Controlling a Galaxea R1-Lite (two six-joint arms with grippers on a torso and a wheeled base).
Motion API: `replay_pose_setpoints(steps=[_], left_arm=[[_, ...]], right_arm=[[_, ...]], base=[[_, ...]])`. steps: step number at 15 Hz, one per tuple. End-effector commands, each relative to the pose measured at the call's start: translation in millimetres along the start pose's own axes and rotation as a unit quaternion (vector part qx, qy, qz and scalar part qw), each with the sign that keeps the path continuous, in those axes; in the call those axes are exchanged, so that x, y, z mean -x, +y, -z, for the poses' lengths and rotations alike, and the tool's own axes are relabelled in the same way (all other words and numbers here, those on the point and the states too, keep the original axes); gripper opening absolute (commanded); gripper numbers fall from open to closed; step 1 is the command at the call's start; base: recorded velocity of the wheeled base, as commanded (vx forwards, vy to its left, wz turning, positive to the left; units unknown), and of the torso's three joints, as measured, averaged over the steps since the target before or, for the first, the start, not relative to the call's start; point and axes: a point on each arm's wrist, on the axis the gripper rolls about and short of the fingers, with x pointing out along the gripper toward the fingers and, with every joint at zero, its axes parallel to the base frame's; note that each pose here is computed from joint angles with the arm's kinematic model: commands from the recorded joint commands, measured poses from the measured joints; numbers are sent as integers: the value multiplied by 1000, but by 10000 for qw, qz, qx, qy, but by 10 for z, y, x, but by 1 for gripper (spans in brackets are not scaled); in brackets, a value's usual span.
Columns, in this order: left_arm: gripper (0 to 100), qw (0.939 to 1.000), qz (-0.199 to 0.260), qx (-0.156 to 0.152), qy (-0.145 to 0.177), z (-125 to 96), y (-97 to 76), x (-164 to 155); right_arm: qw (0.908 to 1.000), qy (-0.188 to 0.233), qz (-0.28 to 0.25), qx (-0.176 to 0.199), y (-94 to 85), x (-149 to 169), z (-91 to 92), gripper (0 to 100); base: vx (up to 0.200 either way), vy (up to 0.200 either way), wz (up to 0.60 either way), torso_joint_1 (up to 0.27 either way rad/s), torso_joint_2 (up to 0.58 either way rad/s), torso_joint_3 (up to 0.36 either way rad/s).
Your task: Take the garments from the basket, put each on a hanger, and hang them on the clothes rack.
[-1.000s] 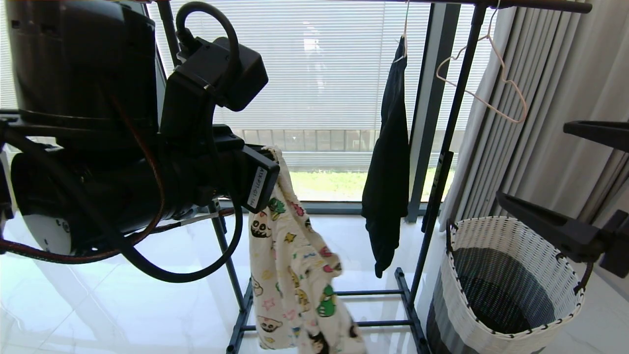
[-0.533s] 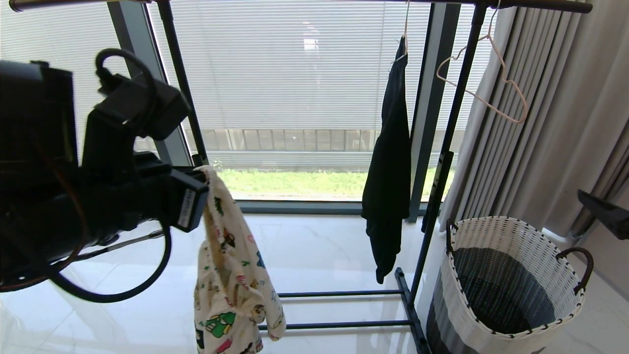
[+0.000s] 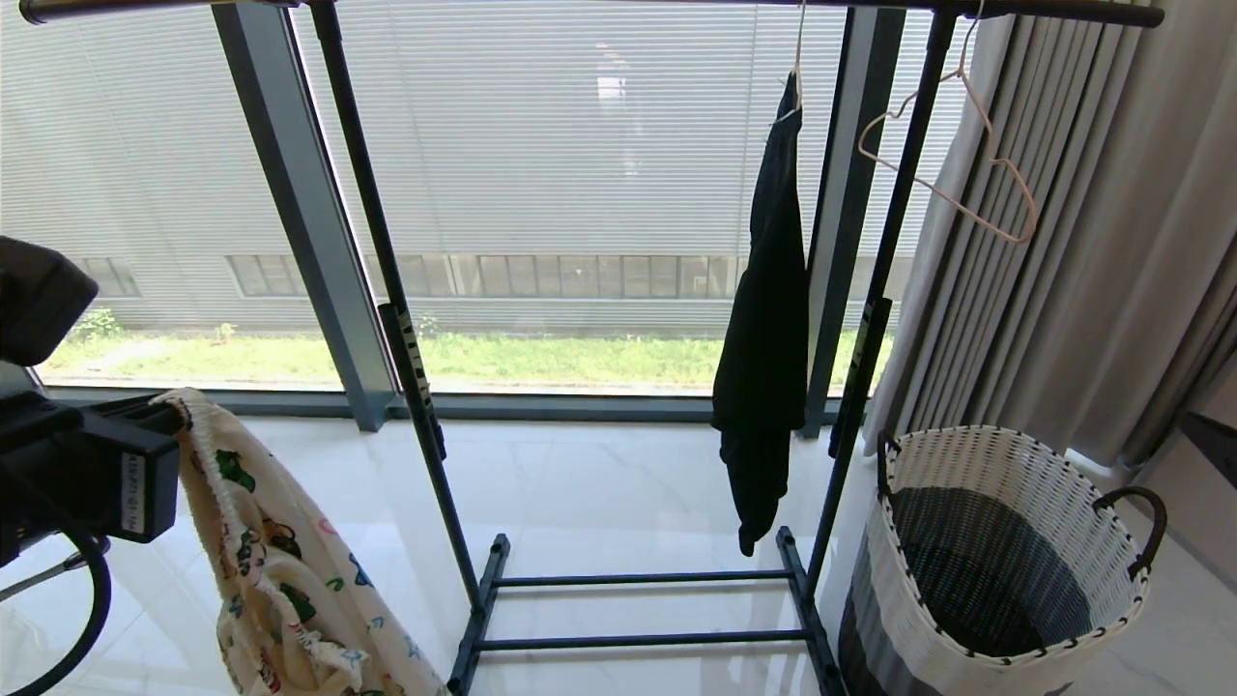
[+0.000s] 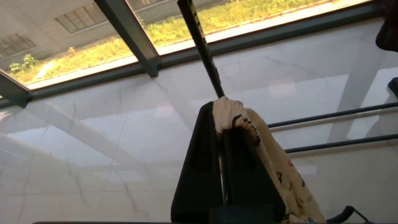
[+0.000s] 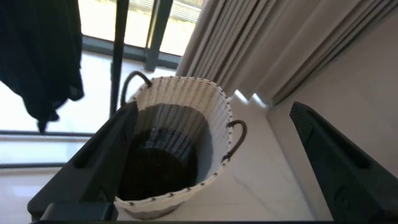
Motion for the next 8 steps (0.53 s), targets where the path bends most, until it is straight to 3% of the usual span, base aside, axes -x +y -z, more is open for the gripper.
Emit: replay_pose_setpoints(steps=[1, 5, 8], left_arm=[[0, 9999, -64, 43, -64, 5, 30, 47], [0, 9999, -80, 38, -90, 6, 38, 71], [0, 10000, -75, 23, -46, 26, 29, 61]], right_arm=[[9998, 121, -30, -184, 40, -153, -64, 100], [9989, 271, -211, -309, 124, -238, -27, 100], [9989, 219, -218, -356, 121, -240, -61, 100]], base=[[0, 0, 0, 0, 0, 0], [0, 0, 0, 7, -14, -7], [0, 0, 0, 84, -243, -221]])
